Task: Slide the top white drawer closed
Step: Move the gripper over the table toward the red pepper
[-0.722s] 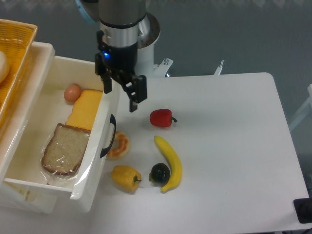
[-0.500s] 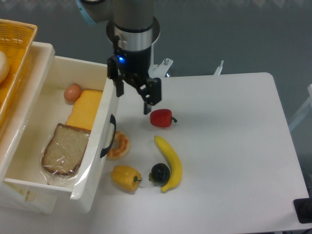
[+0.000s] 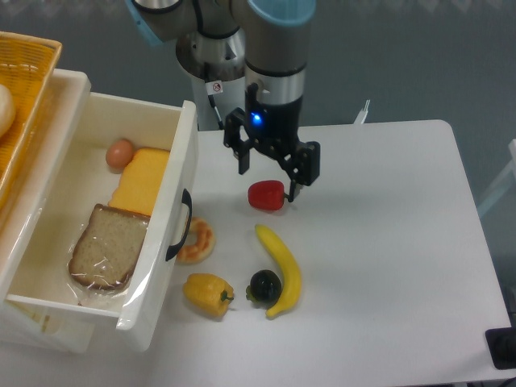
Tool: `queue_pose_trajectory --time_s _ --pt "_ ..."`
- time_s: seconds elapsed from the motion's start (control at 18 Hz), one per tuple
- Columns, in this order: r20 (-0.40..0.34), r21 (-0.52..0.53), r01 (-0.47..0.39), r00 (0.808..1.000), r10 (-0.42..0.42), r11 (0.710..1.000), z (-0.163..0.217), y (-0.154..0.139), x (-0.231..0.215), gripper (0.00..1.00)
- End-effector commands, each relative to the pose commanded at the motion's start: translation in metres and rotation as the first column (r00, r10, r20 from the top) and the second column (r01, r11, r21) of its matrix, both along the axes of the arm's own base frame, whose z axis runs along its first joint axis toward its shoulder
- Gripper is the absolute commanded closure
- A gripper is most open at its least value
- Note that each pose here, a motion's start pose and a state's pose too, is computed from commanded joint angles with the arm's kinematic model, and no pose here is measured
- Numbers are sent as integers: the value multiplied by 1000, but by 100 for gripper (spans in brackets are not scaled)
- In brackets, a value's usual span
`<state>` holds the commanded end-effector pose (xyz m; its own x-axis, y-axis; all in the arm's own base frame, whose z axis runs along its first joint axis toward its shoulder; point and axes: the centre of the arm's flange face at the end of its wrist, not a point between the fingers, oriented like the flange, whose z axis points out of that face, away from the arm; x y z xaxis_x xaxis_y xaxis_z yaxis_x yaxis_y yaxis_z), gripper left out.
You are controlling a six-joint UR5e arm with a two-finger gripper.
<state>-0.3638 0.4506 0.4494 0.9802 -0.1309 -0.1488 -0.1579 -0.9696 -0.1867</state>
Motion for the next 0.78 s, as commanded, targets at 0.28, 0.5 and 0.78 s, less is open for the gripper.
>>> queue_pose_trajectory --time_s 0.28,0.5,0.78 --pt "39 -30 -18 999 19 999 -30 3 -21 0" --pt "62 -72 -37 997 41 997 -56 8 -30 0" --pt "105 -107 -167 978 179 980 -85 16 -36 0"
